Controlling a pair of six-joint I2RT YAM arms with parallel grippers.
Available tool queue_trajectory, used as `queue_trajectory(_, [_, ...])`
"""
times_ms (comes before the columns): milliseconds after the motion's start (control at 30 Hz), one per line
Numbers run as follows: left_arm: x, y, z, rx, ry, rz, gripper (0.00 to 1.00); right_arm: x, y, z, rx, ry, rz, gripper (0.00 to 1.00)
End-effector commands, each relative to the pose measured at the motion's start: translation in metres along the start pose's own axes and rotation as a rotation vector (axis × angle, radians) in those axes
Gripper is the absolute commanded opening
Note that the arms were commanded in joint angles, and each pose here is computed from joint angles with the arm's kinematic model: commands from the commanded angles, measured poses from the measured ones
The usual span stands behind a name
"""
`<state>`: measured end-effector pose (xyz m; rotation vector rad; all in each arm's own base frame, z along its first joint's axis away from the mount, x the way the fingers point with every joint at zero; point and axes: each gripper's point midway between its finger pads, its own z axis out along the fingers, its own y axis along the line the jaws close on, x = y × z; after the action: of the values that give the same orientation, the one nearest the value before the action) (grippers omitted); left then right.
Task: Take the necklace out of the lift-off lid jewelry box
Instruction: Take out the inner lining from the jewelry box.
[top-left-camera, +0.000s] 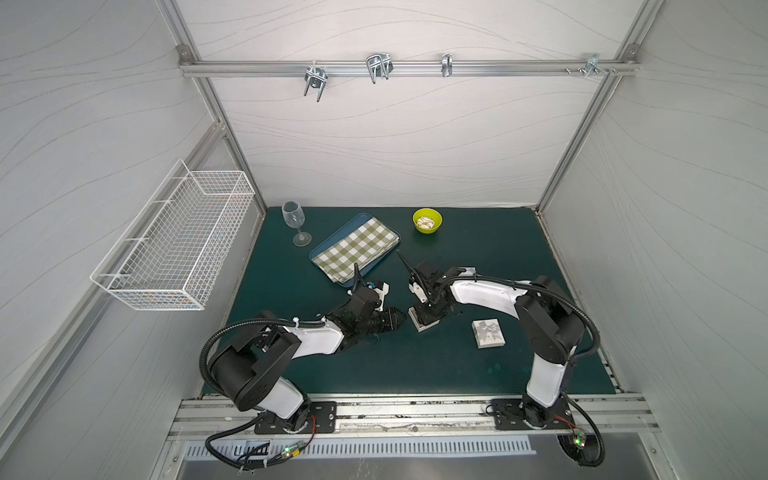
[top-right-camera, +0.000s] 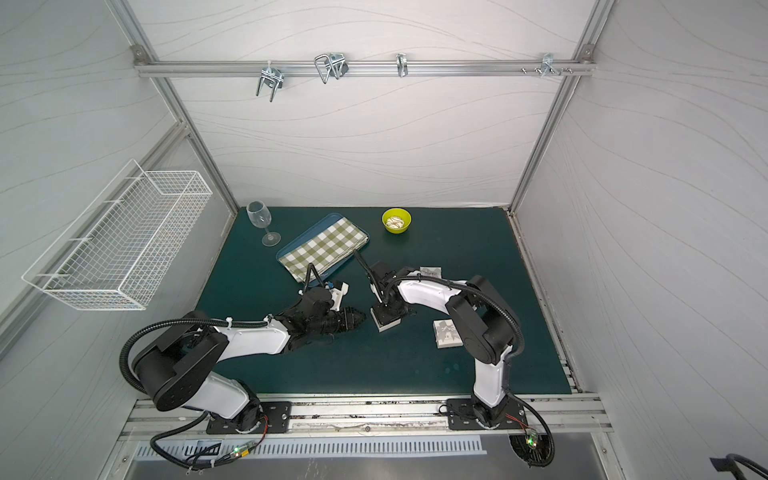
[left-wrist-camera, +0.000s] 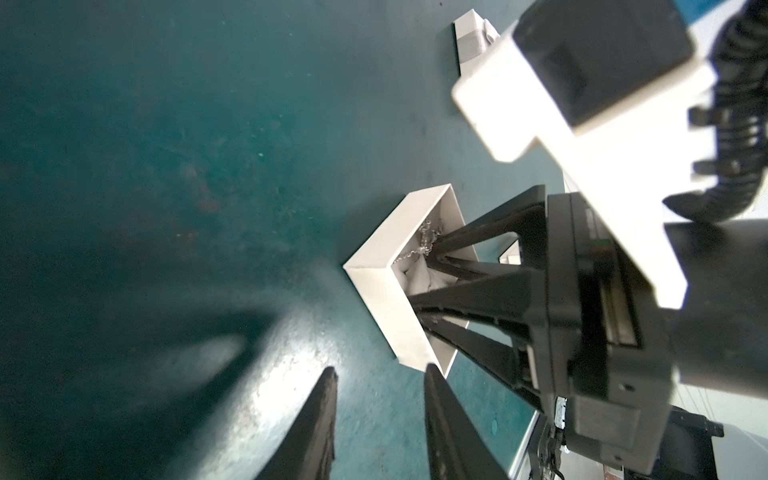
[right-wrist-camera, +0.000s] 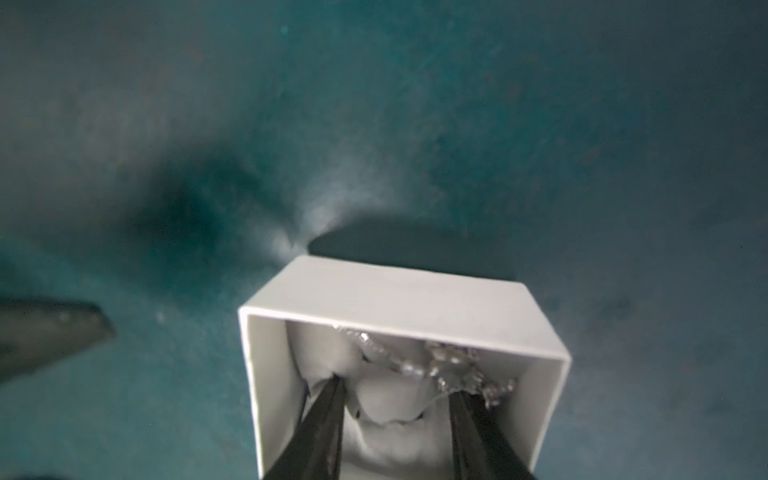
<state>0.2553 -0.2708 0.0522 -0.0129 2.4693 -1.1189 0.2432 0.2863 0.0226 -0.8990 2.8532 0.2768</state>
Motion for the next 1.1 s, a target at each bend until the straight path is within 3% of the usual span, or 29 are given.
queue_trajectory(0, [-0.014, -0.016, 0.002, 0.054, -0.032, 0.006, 0.35, 0.017, 0.001, 0.013, 0.036, 0.060, -0.043, 0.26])
queue_trajectory(267, [-0.018, -0.029, 0.004, 0.098, -0.020, 0.016, 0.32, 0.004, 0.010, -0.019, 0.018, -0.051, -0.069, 0.07])
queue_trajectory(733, [-0.024, -0.039, 0.004, 0.129, -0.026, 0.030, 0.32, -0.002, 0.019, -0.064, -0.039, -0.177, -0.032, 0.03])
queue_trajectory(933, [-0.037, -0.057, -0.028, 0.189, -0.132, 0.146, 0.44, -0.009, 0.022, -0.098, -0.110, -0.255, 0.040, 0.04])
queue_trajectory(1067, [-0.041, -0.080, -0.057, 0.248, -0.191, 0.306, 0.54, -0.014, 0.022, -0.125, -0.184, -0.312, 0.109, 0.05])
